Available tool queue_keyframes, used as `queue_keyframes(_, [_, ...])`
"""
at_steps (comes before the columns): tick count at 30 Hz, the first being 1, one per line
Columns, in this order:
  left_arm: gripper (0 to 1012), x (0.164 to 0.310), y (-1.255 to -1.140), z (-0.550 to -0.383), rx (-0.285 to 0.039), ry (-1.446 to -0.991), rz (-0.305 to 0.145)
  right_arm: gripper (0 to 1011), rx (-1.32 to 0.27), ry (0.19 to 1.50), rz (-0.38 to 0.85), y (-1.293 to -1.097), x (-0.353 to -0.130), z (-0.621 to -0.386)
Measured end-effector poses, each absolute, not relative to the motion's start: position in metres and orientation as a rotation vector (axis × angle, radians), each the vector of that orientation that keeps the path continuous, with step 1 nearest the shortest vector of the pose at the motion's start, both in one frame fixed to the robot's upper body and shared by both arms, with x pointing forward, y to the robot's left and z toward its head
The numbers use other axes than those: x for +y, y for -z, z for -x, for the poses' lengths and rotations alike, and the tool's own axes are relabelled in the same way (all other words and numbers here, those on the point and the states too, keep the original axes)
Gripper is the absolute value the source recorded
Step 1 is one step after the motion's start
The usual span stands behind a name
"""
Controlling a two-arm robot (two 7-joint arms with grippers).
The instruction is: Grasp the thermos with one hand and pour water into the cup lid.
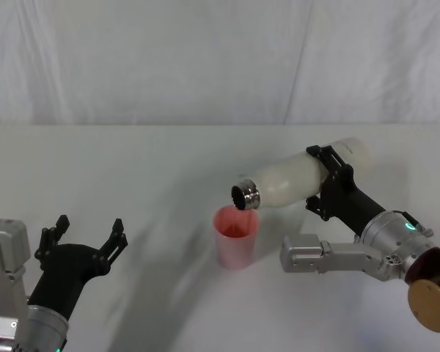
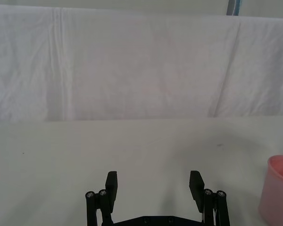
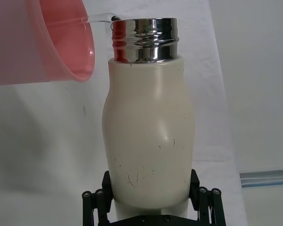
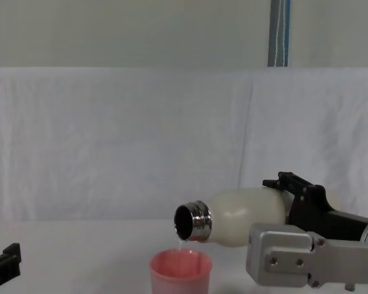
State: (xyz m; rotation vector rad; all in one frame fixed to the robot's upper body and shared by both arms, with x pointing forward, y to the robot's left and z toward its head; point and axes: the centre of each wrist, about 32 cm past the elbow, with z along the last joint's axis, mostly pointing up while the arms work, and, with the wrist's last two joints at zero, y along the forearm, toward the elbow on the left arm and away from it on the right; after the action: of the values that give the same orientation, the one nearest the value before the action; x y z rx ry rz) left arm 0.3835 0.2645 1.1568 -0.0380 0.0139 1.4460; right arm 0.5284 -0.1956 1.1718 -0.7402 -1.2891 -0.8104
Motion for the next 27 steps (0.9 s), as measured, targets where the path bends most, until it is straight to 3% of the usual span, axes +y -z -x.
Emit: queue_keyframes(27, [1001, 0.2645, -1.1568, -0.3835, 0.014, -1.446, 0.038, 951, -1.296, 0.810, 0.739, -1.1735, -0.1960, -0.5294])
